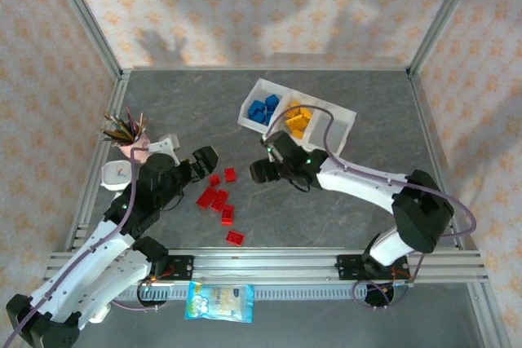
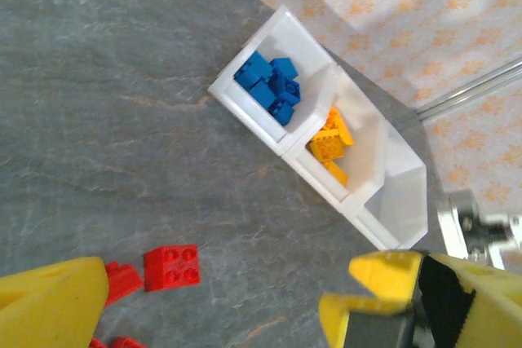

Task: Sort the legos into containers by color
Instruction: Pick up the lego from the bottom-center of the table.

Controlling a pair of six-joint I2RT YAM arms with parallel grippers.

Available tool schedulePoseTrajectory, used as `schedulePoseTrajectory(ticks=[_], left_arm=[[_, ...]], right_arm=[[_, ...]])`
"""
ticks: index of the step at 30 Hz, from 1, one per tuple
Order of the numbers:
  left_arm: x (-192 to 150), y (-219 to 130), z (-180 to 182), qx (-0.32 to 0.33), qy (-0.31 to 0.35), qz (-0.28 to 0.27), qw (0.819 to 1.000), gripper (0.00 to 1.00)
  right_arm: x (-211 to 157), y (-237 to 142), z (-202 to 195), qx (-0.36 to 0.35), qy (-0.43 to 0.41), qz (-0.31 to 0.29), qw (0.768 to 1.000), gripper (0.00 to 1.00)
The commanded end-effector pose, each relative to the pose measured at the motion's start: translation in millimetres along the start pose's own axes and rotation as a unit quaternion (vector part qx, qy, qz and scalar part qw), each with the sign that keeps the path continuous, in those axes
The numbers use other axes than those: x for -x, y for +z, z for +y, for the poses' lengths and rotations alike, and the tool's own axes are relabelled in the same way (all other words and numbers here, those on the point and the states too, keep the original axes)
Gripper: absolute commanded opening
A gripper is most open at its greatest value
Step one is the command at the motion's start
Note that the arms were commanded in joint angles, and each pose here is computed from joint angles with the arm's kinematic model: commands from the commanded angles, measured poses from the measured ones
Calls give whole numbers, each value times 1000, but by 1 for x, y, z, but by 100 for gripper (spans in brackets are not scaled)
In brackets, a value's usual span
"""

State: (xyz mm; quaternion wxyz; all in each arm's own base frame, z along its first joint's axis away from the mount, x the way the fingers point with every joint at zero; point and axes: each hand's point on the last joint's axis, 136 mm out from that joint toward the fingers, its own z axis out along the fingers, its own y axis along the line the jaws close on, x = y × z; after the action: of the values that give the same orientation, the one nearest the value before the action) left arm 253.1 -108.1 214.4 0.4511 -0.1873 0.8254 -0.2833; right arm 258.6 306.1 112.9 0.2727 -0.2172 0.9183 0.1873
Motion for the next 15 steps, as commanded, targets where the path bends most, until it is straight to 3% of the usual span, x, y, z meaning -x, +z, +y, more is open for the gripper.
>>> schedulePoseTrajectory(ticks=[1, 9, 15], left_arm=[[-9, -3, 24, 40, -11, 6, 999, 99], [-15, -13, 42, 62, -27, -1, 998, 99], [-17, -21, 50, 73, -43, -4, 996, 99]], right_arm=[[-12, -4, 26, 41, -26, -11, 999, 80], [-48, -14, 86, 113, -80, -17, 990, 84], [-77, -13, 119, 130, -129, -5, 983, 85]])
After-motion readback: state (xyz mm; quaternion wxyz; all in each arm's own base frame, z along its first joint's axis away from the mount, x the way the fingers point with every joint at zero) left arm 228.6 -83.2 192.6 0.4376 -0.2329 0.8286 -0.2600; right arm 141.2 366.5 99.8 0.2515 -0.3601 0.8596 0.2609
